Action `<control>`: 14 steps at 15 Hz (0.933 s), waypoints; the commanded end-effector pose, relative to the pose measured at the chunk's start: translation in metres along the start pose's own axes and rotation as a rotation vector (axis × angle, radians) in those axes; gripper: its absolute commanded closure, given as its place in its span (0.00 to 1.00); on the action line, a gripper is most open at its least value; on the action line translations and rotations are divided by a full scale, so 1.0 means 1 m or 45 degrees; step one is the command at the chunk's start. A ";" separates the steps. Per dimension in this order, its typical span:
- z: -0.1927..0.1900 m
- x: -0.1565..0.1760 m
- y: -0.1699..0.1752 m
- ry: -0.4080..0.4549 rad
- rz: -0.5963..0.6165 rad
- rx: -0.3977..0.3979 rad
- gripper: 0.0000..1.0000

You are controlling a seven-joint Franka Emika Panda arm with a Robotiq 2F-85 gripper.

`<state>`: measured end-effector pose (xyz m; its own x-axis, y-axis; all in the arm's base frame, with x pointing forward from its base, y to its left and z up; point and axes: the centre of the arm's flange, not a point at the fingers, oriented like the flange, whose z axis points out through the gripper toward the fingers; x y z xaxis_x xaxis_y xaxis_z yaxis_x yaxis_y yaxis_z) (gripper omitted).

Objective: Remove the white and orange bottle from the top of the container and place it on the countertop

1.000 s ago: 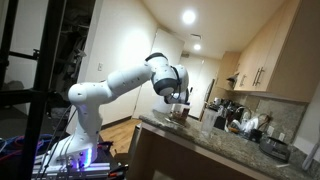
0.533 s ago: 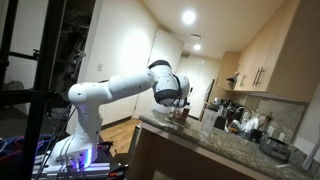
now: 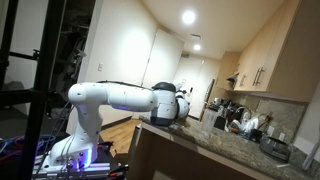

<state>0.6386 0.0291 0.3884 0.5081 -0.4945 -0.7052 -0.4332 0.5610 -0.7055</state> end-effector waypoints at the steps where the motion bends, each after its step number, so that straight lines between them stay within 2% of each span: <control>1: 0.000 0.002 0.001 -0.013 0.025 0.013 0.50; 2: 0.000 0.002 0.001 -0.019 0.039 0.020 0.75; 5: -0.005 0.011 -0.007 -0.116 0.252 0.058 0.75; 8: -0.008 0.017 -0.007 -0.155 0.433 0.102 0.75; 11: -0.016 0.010 -0.027 -0.149 0.604 0.184 0.75; 13: -0.018 0.015 -0.038 -0.125 0.693 0.196 0.75; 14: -0.018 0.019 -0.038 -0.078 0.727 0.183 0.75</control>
<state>0.6465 -0.0017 0.4326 0.3383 -0.1074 -0.9349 -0.5391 0.7922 -0.2860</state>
